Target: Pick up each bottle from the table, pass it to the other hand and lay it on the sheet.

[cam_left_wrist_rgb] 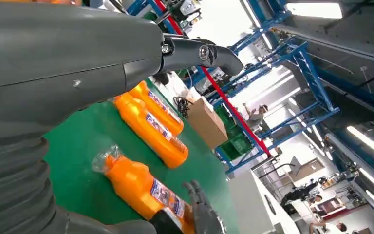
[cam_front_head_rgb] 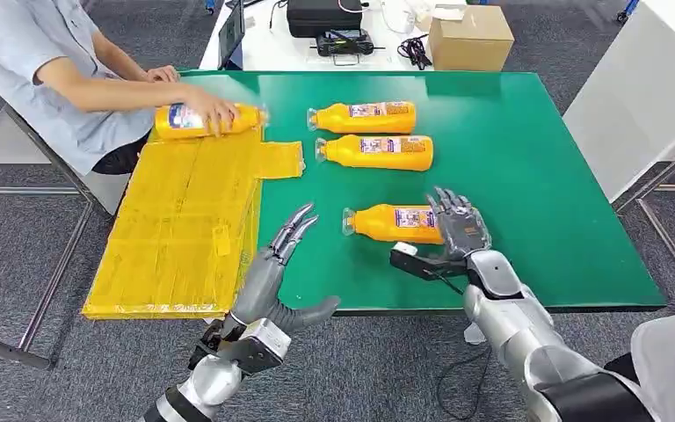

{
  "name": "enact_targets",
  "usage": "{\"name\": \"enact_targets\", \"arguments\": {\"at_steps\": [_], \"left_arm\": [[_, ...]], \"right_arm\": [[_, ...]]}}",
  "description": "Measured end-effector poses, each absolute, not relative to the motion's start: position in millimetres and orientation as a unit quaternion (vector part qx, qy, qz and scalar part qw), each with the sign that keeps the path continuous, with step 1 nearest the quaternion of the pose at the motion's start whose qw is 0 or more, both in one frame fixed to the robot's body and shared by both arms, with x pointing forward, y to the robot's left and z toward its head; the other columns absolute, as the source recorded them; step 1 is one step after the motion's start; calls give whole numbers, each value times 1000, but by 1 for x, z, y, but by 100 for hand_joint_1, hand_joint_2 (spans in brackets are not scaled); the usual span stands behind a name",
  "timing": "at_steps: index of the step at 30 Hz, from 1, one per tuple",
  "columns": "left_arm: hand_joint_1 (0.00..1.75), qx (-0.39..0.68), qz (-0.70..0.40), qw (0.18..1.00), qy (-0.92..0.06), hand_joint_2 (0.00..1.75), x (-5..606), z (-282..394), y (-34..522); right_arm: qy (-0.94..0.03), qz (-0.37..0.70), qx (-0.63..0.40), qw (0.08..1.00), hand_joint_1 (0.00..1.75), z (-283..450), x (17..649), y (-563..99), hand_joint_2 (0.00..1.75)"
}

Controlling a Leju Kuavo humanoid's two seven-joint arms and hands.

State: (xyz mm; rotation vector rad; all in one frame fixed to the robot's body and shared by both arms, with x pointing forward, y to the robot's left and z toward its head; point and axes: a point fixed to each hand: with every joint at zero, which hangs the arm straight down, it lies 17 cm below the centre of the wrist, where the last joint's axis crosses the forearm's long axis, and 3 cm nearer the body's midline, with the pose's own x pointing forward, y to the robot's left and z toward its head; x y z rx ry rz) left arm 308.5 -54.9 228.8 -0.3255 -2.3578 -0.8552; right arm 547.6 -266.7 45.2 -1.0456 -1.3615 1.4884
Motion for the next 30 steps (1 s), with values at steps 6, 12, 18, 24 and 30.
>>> {"name": "enact_targets", "arguments": {"at_steps": [6,12,18,24,30], "left_arm": [[0,-123,-323,302,-889,175,308,229,-55],[0,-124,-323,302,-889,175,308,229,-55],[0,-126,-320,303,-889,175,309,229,-55],[0,-130,-315,302,-890,175,310,232,-54],[0,-131,-317,299,-890,175,312,234,-55]], "right_arm": [[-534,594,-428,424,0,48,552,-274,175],[-523,590,-432,437,0,50,558,-285,175],[-488,602,-397,493,0,24,552,-298,175],[-453,608,-378,532,10,13,551,-316,175],[-441,609,-374,543,175,8,549,-324,175]]}}
